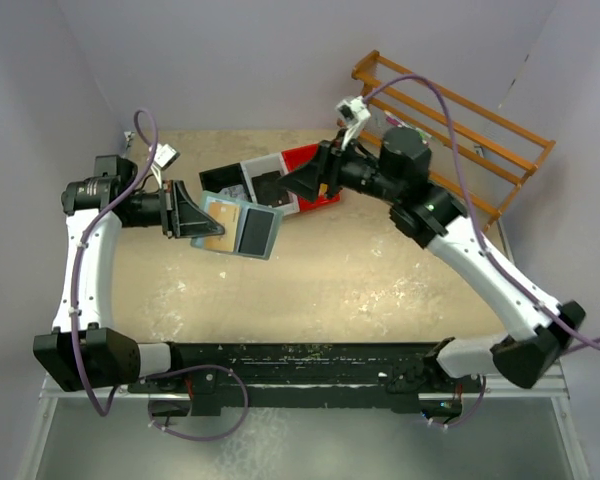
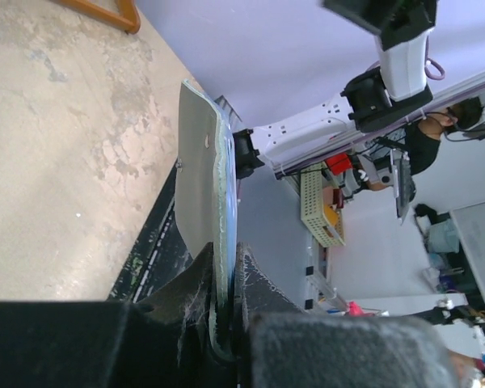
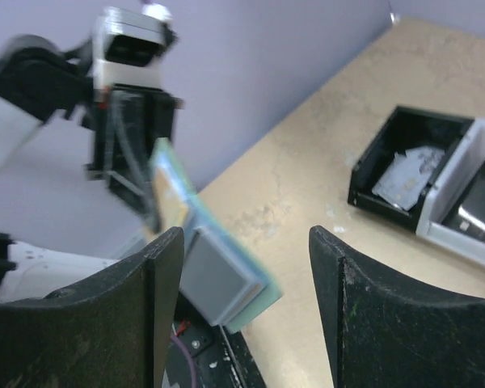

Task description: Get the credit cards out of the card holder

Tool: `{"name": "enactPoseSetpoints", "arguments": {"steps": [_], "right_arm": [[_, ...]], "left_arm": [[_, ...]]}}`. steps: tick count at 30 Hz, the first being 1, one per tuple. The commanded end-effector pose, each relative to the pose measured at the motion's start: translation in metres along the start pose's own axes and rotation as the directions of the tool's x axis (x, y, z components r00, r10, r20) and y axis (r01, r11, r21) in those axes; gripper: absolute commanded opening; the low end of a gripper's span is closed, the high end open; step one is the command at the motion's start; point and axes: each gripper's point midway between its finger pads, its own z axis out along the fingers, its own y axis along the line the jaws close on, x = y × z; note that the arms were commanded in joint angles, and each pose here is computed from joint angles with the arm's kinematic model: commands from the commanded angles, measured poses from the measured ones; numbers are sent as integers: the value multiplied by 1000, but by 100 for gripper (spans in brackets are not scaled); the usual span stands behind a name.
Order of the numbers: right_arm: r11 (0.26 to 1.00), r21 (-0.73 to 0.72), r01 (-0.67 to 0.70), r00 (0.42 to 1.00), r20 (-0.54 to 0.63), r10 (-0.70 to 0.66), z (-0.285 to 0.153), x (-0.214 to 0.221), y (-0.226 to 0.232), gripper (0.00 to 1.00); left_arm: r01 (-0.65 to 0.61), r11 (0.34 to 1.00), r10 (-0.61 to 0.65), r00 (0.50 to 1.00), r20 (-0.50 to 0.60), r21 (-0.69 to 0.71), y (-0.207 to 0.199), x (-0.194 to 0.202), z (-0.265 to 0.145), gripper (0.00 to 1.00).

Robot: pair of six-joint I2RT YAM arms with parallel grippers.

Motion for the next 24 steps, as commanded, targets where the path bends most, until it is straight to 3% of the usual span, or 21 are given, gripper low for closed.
{"name": "enactPoseSetpoints", "arguments": {"steps": [1,9,15,24], "right_arm": [[993,-105,59,988,151,-43,-30,-31,43,65],[958,-285,24,989,147,18,-46,-17,84,62],[923,-384,-24,997,53,48,-26,17,114,58],[914,-391,-111,993,-5,118,14,38,101,56]], "left_arm": [[-181,949,165,983,83,260,-63,-16,-5,0],[-249,951,250,968,21,186,-60,-20,-6,0],[-260,956,259,966,28,132,-39,-34,-4,0],[-238,962,236,971,30,135,-35,-32,-3,0]]}}
